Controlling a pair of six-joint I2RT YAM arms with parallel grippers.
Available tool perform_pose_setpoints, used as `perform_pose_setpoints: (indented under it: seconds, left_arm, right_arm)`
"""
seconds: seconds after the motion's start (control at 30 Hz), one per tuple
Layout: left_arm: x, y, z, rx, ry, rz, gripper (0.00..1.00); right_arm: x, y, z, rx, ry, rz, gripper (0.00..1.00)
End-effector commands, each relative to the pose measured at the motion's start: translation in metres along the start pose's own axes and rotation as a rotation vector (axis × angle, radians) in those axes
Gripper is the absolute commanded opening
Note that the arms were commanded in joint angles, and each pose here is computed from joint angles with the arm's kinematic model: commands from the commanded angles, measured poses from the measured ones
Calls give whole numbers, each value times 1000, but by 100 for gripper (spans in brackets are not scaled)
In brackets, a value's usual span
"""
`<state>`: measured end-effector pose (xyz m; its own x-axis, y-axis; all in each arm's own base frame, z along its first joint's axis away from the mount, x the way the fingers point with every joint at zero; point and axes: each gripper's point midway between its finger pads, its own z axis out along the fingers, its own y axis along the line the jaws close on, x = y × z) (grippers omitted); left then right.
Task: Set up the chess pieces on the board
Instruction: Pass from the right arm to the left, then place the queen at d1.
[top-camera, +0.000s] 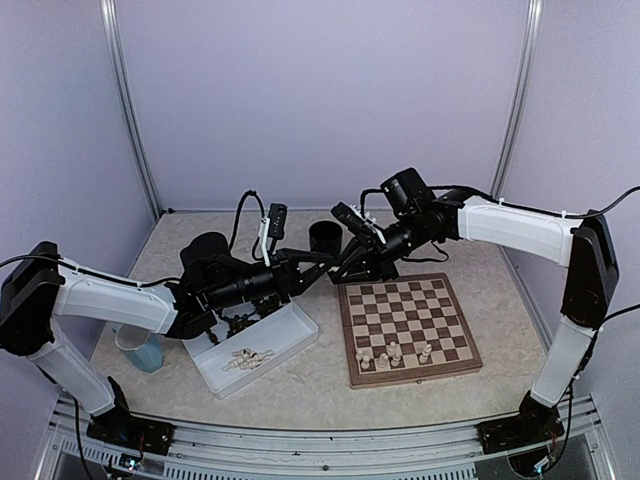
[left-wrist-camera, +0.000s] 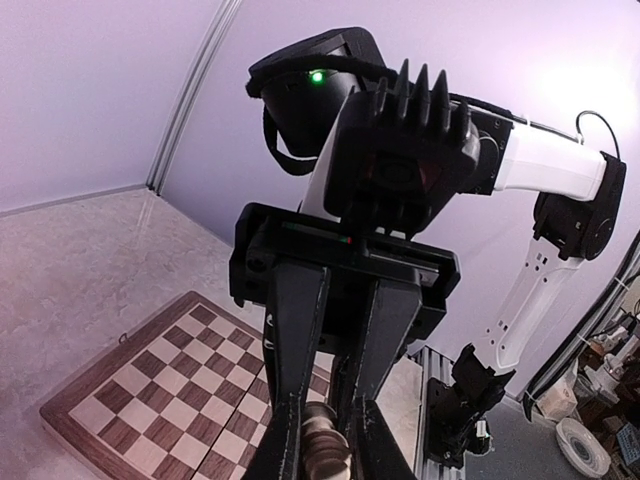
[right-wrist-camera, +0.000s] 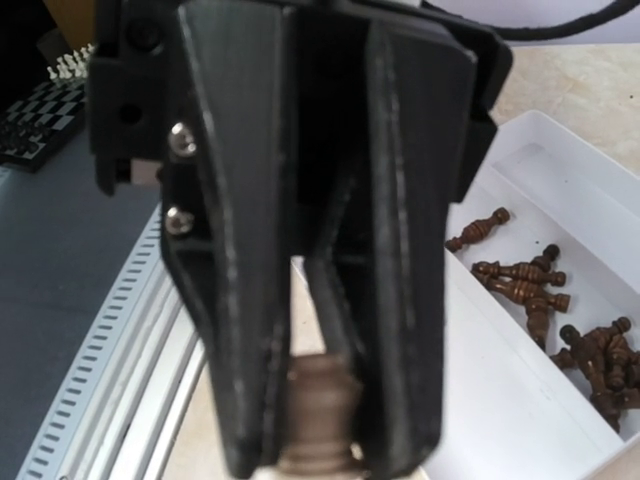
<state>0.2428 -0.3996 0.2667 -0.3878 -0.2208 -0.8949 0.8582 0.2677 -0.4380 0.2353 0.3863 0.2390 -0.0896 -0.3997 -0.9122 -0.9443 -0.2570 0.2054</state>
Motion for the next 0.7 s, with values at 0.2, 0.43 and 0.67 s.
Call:
perform_pose_setpoints:
  seconds: [0.2, 0.43, 0.67]
  left_arm:
    - [-5, -11, 17, 11, 51, 43, 5]
    - [19, -6, 54, -58, 232, 129, 5]
    - [67, -20, 93, -38, 481, 246, 5]
  right_arm:
    - [14, -6, -31, 199, 125, -116, 44]
    - [87, -31, -131, 511, 165, 16, 50]
    - [126, -55, -219, 841, 64, 127, 51]
